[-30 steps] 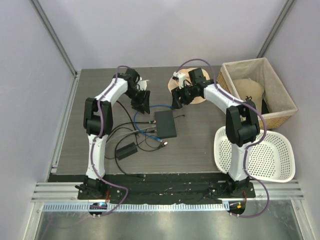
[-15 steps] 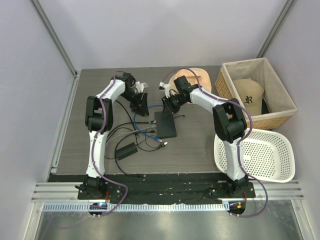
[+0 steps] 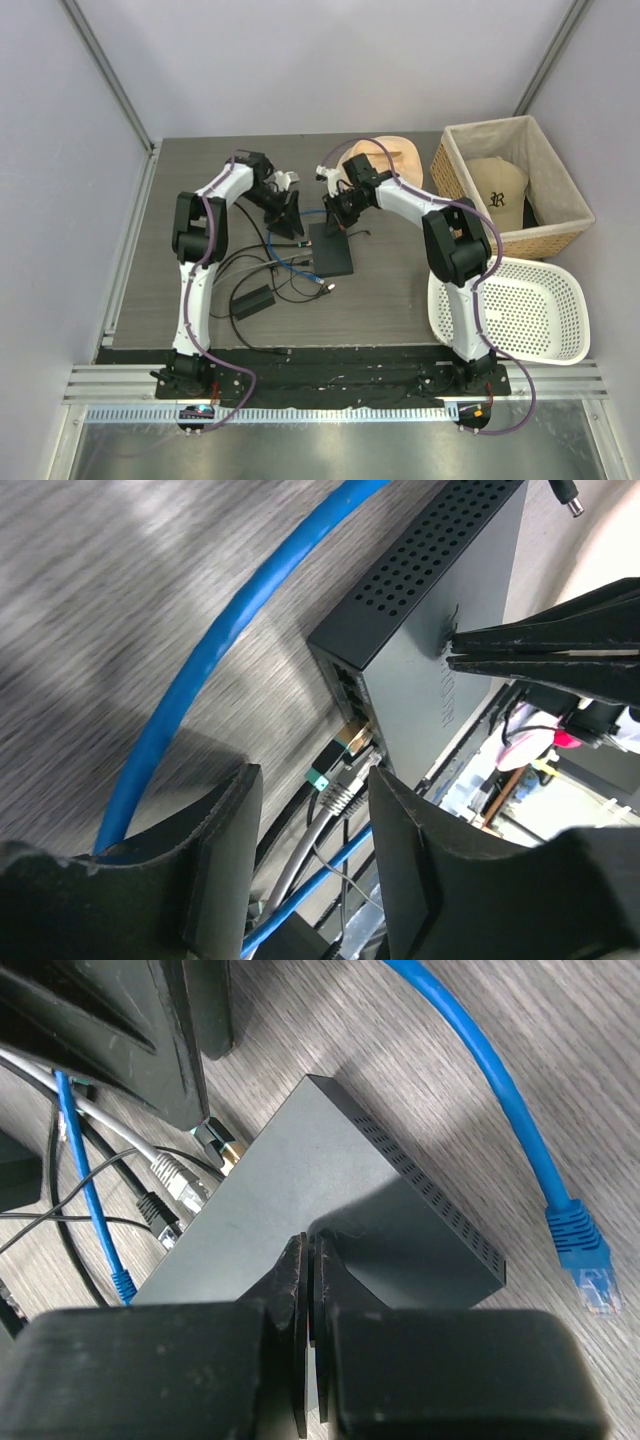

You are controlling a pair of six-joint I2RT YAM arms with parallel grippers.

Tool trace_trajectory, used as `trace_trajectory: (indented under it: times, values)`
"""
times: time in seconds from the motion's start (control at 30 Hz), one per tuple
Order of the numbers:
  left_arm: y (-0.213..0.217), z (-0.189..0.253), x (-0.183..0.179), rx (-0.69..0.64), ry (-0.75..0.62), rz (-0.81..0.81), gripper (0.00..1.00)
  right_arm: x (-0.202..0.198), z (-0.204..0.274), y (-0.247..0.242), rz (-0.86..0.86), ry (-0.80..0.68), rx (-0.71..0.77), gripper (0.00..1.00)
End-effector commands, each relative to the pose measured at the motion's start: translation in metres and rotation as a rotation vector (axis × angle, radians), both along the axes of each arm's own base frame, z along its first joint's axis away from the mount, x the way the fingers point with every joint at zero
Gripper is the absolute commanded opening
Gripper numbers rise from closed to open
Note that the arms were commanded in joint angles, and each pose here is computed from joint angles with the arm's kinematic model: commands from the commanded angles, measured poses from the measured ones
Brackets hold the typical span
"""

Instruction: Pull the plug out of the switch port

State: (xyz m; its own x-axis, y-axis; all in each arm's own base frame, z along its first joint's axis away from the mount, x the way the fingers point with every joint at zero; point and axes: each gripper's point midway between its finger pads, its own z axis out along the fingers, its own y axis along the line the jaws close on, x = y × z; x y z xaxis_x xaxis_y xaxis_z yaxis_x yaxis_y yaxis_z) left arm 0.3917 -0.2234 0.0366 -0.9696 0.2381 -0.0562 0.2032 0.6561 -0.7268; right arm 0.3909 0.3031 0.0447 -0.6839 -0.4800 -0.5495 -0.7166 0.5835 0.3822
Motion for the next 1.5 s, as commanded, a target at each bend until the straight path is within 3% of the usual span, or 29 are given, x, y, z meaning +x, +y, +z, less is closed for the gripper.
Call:
trace_trajectory:
  times: [0.0, 0.1, 0.2, 0.37, 0.47, 0.87, 1.47]
  values:
    - [-0.008, -0.011, -0.007, -0.009, 0.048, -0.010, 0.51, -0.026, -0.063, -0.042, -0.007, 0.134, -0.279, 0.01]
    - [-0.007, -0.016, -0.011, -0.001, 0.079, 0.008, 0.50, -0.040, -0.084, -0.064, -0.016, 0.241, -0.419, 0.01]
    - [-0.008, -0.018, -0.021, -0.003, 0.101, 0.003, 0.49, -0.058, -0.087, -0.070, 0.072, 0.314, -0.436, 0.01]
    - [-0.001, -0.023, -0.035, 0.064, 0.128, 0.004, 0.49, -0.050, -0.088, -0.074, 0.104, 0.289, -0.466, 0.01]
    - [-0.004, -0.016, -0.045, 0.124, 0.049, -0.050, 0.49, -0.050, -0.078, -0.071, 0.106, 0.307, -0.430, 0.01]
    - [-0.010, -0.029, -0.039, 0.092, 0.121, -0.046, 0.47, -0.058, -0.070, -0.053, 0.126, 0.269, -0.381, 0.01]
    - [-0.019, -0.033, -0.029, 0.100, 0.097, -0.049, 0.31, -0.062, -0.080, -0.056, 0.142, 0.290, -0.412, 0.01]
